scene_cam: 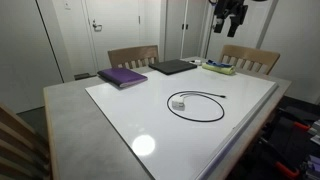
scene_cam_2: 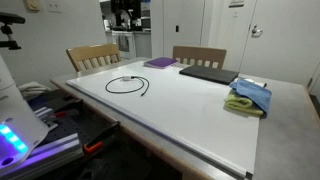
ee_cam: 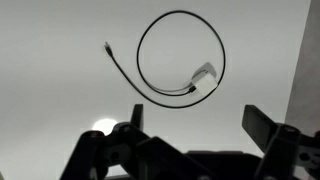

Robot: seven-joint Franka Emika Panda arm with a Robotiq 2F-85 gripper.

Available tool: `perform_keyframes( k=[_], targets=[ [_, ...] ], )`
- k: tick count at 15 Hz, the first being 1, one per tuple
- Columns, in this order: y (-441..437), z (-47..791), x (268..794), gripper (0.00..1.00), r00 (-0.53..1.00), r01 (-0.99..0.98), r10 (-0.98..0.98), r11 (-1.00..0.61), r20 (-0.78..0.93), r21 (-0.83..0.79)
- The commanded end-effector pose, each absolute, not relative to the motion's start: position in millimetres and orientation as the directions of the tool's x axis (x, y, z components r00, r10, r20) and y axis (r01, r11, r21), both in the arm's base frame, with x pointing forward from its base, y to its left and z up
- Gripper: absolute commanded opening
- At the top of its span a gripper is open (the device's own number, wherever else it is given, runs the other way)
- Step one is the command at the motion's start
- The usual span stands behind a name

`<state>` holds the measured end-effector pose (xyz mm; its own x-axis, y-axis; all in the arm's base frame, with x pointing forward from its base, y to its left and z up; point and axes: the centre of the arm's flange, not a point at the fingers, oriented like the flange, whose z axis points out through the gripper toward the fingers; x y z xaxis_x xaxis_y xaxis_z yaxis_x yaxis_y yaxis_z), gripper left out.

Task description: Straighten out the cable

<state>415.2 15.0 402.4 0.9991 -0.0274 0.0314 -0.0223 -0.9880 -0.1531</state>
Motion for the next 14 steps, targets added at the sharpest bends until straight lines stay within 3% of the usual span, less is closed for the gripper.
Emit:
perform_keyframes(
  k=[1, 7, 14],
  targets=[
    [15.0, 402.4, 415.2, 1.0, 0.999, -0.022, -0.027, -0.988, 0.031, -0.153],
    [29.6, 401.1, 431.6, 1.0, 0.999, 0.041, 0.038, -0.989, 0.025, -0.144],
    [95.1, 367.2, 494.3, 1.0, 0.901, 0.432, 0.434, -0.894, 0.007, -0.121]
  ],
)
